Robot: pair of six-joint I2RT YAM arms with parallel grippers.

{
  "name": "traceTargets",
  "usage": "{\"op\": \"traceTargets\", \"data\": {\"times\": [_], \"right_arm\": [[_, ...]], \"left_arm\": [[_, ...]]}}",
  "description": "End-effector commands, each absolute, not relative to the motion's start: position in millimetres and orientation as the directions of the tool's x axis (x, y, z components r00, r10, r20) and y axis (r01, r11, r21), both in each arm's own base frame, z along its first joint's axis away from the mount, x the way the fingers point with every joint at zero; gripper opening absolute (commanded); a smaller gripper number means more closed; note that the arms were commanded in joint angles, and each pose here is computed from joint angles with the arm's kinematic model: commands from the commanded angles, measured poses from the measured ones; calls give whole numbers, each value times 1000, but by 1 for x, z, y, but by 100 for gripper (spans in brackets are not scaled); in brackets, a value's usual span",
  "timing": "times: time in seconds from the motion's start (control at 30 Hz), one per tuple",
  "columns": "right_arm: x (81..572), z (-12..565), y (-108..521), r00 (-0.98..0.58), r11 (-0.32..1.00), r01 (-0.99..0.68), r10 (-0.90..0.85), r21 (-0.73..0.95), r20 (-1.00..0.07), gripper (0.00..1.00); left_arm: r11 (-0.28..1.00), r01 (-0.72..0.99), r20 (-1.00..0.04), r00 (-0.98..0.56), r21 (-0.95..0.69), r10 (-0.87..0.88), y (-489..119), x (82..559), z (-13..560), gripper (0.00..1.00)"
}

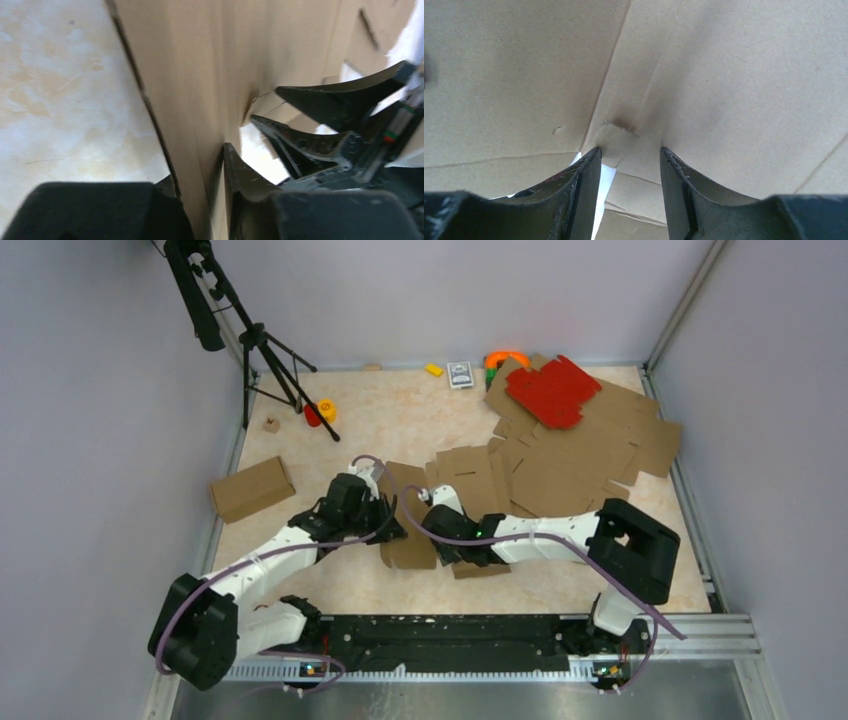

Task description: Fold the paper box

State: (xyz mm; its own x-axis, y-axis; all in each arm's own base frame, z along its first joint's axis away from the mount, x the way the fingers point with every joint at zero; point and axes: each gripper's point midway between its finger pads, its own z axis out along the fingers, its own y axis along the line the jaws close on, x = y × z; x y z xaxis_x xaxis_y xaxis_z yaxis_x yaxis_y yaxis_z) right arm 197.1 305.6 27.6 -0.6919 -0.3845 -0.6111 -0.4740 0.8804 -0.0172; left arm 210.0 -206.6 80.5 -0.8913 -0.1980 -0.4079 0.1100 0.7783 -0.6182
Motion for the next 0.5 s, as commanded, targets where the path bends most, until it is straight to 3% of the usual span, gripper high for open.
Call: {"op": "traceTargets", "data": {"times": [0.0, 0.17, 0.47], "right_arm": [[208, 35, 324, -690, 883, -468, -352, 20, -632, 47], [212, 31, 325, -701, 887, -462, -353, 17, -620, 45], [214, 45, 326, -704, 882, -469, -340, 50, -624, 48]], "left_arm": [[837, 123, -441, -885, -533, -151, -193, 214, 63, 30], [889, 96, -480, -864, -447, -148, -175, 219, 67, 48], [954, 37, -612, -774, -297, -160, -132, 226, 114, 71]]}}
